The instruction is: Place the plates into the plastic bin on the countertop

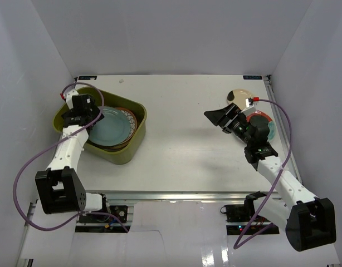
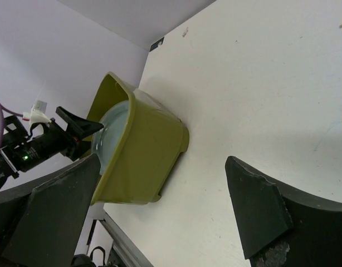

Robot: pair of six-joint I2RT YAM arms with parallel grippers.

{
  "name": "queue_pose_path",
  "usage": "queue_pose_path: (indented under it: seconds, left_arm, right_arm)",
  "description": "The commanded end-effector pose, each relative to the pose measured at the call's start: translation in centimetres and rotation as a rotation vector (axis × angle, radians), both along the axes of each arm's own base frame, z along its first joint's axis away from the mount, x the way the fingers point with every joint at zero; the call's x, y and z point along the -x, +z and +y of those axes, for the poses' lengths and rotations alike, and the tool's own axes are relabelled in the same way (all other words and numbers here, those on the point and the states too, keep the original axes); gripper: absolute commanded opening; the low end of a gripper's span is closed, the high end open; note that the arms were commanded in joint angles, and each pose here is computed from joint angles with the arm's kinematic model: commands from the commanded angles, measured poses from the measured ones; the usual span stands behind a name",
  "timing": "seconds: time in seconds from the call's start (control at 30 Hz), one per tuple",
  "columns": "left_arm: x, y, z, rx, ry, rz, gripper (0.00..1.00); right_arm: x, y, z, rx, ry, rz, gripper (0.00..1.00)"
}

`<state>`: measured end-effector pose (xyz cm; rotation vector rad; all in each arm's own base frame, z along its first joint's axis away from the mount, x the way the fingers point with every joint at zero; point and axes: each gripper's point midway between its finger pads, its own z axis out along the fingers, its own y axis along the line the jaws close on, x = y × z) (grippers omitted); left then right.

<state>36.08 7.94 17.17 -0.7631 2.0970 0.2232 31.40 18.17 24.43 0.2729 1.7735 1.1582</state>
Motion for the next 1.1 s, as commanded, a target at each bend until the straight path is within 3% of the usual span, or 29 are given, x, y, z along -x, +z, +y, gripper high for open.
queue_pose_path:
  seconds: [0.0, 0.4, 0.47, 0.57, 0.63, 0.77, 1.0, 1.07]
  left_arm:
    - [-2.0, 2.6, 0.1, -0.085, -0.019, -0.041, 0.98]
    - [-4.0, -0.9, -0.2, -0.052, -0.037, 0.088, 0.98]
    - [-3.8, 0.8, -0.2, -0.040, -0.018, 0.017, 0.98]
    - [-3.5, 7.8, -2.5, 0.013, -0.108, -0.261, 0.98]
    - [-3.0, 13.5, -5.0, 0.028, -0.200, -0.417, 0.98]
    - [-2.0, 19.6, -13.5, 0.103, -0.439, -0.541, 0.98]
    - [1.6, 17.9, -34.1, 0.417, -0.943, -0.486, 0.98]
    - [2.4, 15.6, -39.5, 0.492, -1.074, -0.408, 0.98]
  right_arm:
    - [-0.2, 3.5, -0.2, 0.001, -0.009, -0.094, 1.00]
    - [0.0, 6.0, -0.9, 0.033, -0.035, -0.146, 0.99]
    - [0.1, 6.5, -1.0, 0.034, -0.042, -0.162, 0.98]
    - [0.0, 6.8, -1.4, 0.054, -0.058, -0.175, 0.97]
    - [-0.1, 7.4, -1.6, 0.070, -0.071, -0.184, 0.97]
    - [-0.2, 9.2, -2.5, 0.113, -0.115, -0.223, 0.97]
    - [1.4, 16.9, -7.4, 0.208, -0.329, -0.371, 1.00]
    - [2.3, 20.7, -9.2, 0.217, -0.417, -0.440, 0.96]
